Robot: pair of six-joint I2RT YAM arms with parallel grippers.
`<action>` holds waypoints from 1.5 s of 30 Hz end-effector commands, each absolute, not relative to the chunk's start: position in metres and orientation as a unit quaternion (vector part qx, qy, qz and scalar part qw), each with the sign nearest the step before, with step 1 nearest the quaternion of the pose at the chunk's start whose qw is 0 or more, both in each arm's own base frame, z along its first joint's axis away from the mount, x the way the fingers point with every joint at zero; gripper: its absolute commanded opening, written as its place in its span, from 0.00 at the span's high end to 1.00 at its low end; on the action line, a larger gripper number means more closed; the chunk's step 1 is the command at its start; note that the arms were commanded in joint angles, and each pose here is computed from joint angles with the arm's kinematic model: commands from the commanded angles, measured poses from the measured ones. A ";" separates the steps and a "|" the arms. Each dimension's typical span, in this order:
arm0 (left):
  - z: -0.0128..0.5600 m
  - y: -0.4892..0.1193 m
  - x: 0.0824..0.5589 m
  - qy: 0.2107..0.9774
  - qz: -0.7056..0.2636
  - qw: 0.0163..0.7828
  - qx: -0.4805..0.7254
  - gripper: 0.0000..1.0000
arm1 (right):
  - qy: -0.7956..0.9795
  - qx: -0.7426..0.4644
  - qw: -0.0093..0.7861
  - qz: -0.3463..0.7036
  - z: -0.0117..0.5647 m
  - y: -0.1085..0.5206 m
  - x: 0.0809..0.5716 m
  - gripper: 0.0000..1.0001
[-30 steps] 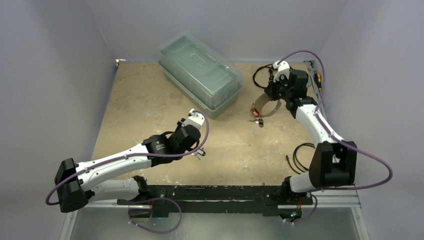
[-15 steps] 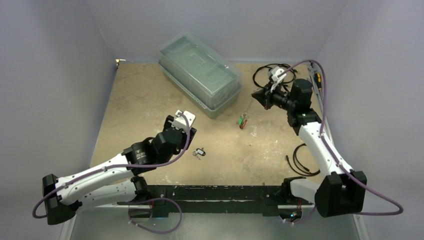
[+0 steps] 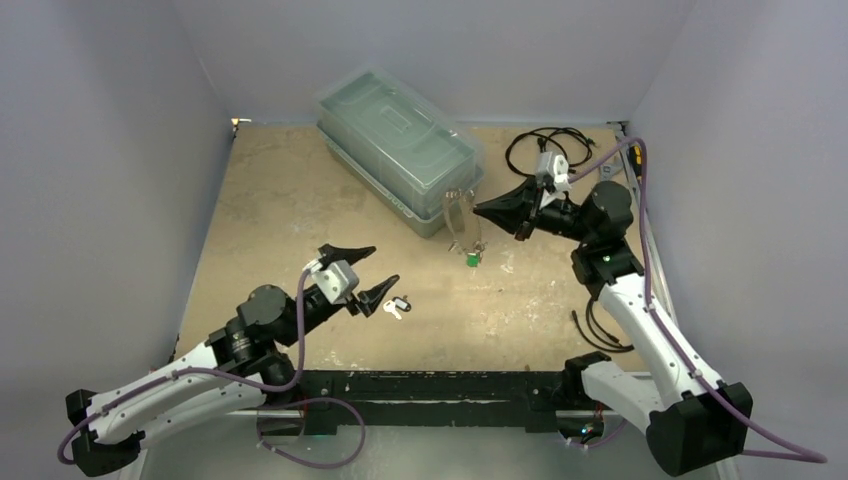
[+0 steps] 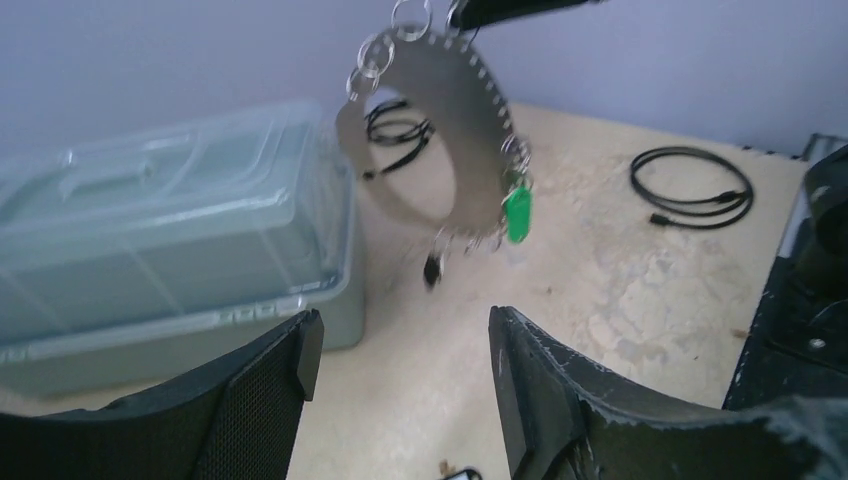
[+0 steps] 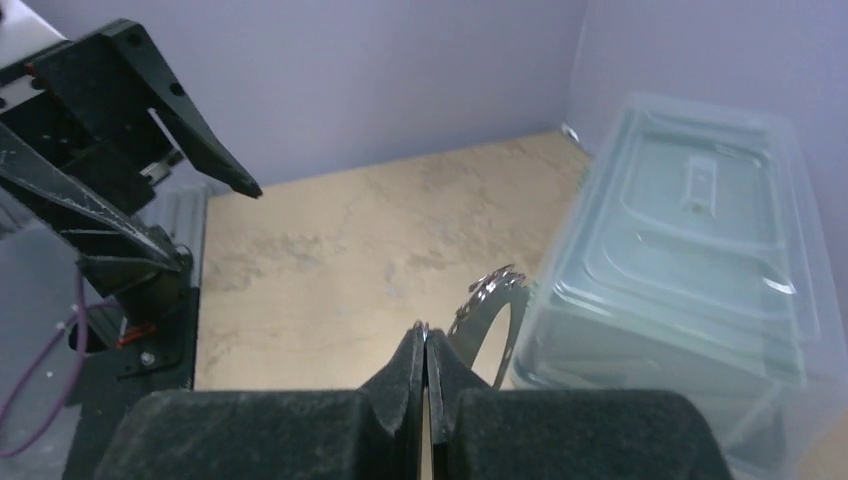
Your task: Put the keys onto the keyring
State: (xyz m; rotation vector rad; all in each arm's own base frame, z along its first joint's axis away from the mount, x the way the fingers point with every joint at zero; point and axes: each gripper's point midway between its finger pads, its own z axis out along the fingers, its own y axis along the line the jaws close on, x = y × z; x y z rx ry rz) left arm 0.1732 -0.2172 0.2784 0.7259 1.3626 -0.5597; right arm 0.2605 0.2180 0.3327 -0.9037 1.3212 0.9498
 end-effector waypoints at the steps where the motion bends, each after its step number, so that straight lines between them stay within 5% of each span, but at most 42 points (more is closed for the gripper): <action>1: 0.334 -0.241 0.146 0.476 -0.302 0.728 0.390 0.38 | 0.479 -0.404 0.621 0.471 0.376 0.227 0.217 1.00; 10: 0.363 -0.271 0.139 0.388 -0.311 0.753 0.431 0.40 | 0.425 -0.402 0.588 0.559 0.383 0.247 0.171 1.00; 17: 0.365 -0.289 0.129 0.346 -0.324 0.744 0.470 0.53 | 0.408 -0.382 0.583 0.589 0.379 0.255 0.153 1.00; 25: 0.357 -0.283 0.122 0.352 -0.364 0.739 0.444 0.64 | 0.398 -0.382 0.573 0.606 0.372 0.264 0.144 1.00; 45: 0.340 -0.290 0.114 0.358 -0.398 0.707 0.462 0.70 | 0.365 -0.400 0.545 0.640 0.370 0.291 0.118 1.00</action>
